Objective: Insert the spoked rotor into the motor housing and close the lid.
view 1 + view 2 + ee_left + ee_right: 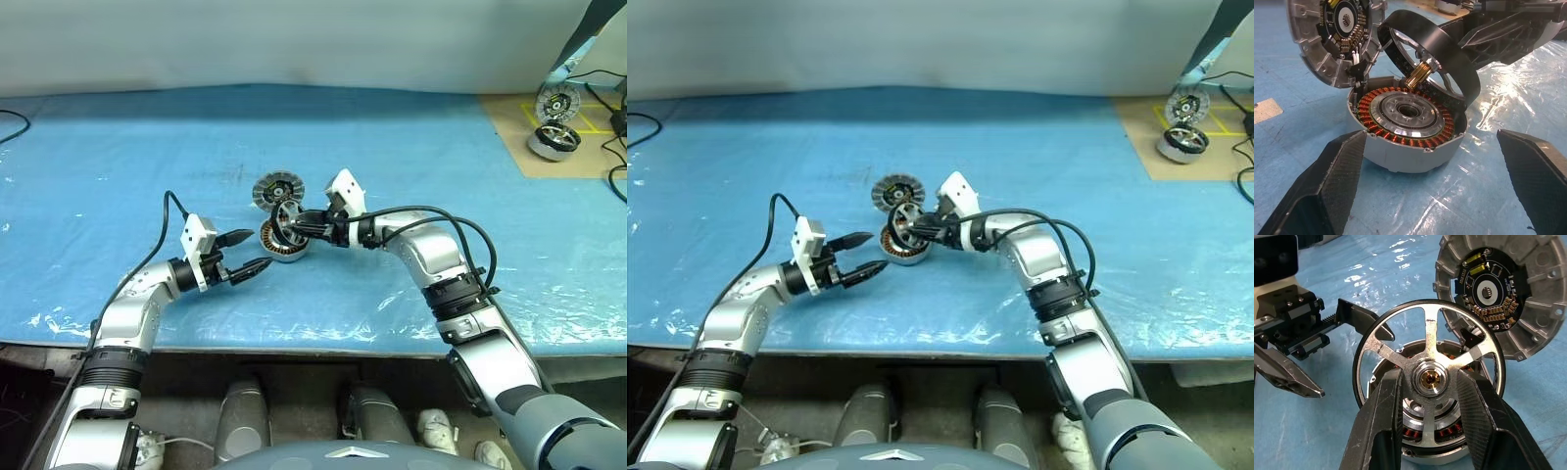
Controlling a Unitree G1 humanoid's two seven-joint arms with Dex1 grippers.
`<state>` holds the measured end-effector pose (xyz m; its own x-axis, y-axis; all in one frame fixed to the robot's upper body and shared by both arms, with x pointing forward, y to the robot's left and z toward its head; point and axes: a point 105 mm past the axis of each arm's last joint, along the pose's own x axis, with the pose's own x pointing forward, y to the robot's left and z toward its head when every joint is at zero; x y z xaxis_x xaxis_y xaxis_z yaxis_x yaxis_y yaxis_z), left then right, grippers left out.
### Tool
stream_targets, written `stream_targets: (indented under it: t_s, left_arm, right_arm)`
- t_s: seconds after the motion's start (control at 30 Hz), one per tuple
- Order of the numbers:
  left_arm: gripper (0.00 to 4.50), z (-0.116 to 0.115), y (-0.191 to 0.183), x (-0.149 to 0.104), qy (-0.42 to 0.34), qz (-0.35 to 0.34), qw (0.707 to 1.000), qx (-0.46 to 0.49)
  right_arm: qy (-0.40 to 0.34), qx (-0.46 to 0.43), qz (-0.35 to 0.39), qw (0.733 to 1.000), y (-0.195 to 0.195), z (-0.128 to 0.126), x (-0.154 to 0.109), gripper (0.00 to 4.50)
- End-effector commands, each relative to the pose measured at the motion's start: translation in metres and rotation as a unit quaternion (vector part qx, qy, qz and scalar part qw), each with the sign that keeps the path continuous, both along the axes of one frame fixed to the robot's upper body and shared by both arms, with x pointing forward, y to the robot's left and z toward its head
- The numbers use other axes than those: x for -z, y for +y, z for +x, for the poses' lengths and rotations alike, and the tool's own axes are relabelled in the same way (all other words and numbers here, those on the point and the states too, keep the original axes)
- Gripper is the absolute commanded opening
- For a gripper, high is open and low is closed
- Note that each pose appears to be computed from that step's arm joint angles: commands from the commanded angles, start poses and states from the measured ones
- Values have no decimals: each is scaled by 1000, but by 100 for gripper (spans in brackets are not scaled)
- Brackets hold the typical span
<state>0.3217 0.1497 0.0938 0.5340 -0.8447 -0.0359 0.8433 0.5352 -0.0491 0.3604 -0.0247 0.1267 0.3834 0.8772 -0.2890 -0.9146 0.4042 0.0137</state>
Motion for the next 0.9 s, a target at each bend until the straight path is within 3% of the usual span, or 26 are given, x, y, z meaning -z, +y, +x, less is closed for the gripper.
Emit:
stream_targets:
  t_s: [0.03,0.17,0.5,0.63,0.77,0.9]
  left_arm:
    - [450,2,-2,-10,-20,-4,1000,3]
    - [450,2,-3,-10,-21,-4,1000,3]
    - [450,1,-1,-10,-19,-3,1000,1]
    - [450,1,0,-10,-18,-3,1000,0]
    - [450,1,-1,-9,-18,-2,1000,0]
    - [450,2,-2,-8,-18,-2,1000,0]
  right_arm:
    - [-21,-11,-20,1000,0,-1,-1,203]
    - [-1,-24,-12,1000,3,-6,-2,321]
    - [-16,-5,21,1000,1,2,-19,321]
    - [-24,-18,64,998,7,0,-43,321]
    - [-36,-26,43,998,13,-2,-32,233]
    - [-35,-34,20,999,22,-3,-18,91]
